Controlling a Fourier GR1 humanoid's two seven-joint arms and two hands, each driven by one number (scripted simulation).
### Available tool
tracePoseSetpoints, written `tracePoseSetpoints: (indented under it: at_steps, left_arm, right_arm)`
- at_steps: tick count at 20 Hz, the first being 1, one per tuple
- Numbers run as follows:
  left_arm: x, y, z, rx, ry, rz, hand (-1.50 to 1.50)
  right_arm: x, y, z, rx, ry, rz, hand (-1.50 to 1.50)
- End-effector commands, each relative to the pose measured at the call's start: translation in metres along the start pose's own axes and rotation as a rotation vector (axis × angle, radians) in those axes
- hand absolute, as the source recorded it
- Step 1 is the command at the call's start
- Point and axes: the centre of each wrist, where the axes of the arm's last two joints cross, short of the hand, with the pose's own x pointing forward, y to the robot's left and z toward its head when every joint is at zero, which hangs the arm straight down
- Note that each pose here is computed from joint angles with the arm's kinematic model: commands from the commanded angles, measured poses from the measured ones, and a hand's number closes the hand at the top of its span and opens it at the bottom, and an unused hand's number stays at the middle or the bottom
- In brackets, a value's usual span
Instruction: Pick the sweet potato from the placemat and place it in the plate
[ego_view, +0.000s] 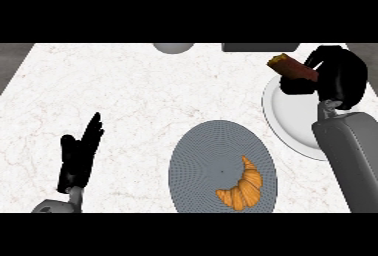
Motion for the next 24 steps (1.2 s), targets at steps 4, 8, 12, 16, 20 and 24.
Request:
tracePoseSetpoints:
  at_steps: [4, 8, 12, 16, 20, 24]
  left_arm:
    - [-0.009, -0.010, 0.006, -0.001, -0.025, -0.011, 0.00]
    - [0.006, 0.002, -0.010, -0.005, -0.009, 0.002, 0.00]
    - [0.012, -0.005, -0.005, -0.010, -0.005, 0.005, 0.00]
    - [-0.002, -0.006, -0.003, -0.027, -0.012, 0.014, 0.00]
    - [0.005, -0.018, 0.003, -0.011, -0.020, -0.004, 0.00]
    - [0.008, 0.003, -0.005, 0.007, -0.005, 0.005, 0.00]
  right_arm:
    - [-0.065, 0.019, -0.034, 0.026, 0.064, 0.018, 1.50]
    - [-0.079, 0.026, -0.049, 0.163, 0.121, 0.062, 1.50]
    - [-0.082, 0.037, -0.058, 0.303, 0.135, 0.039, 1.50]
    - [-0.125, 0.058, -0.045, 0.485, 0.202, 0.076, 1.50]
    - [-0.127, 0.041, -0.069, 0.554, 0.148, 0.029, -1.50]
    - [-0.130, 0.049, -0.045, 0.483, -0.002, -0.132, -1.50]
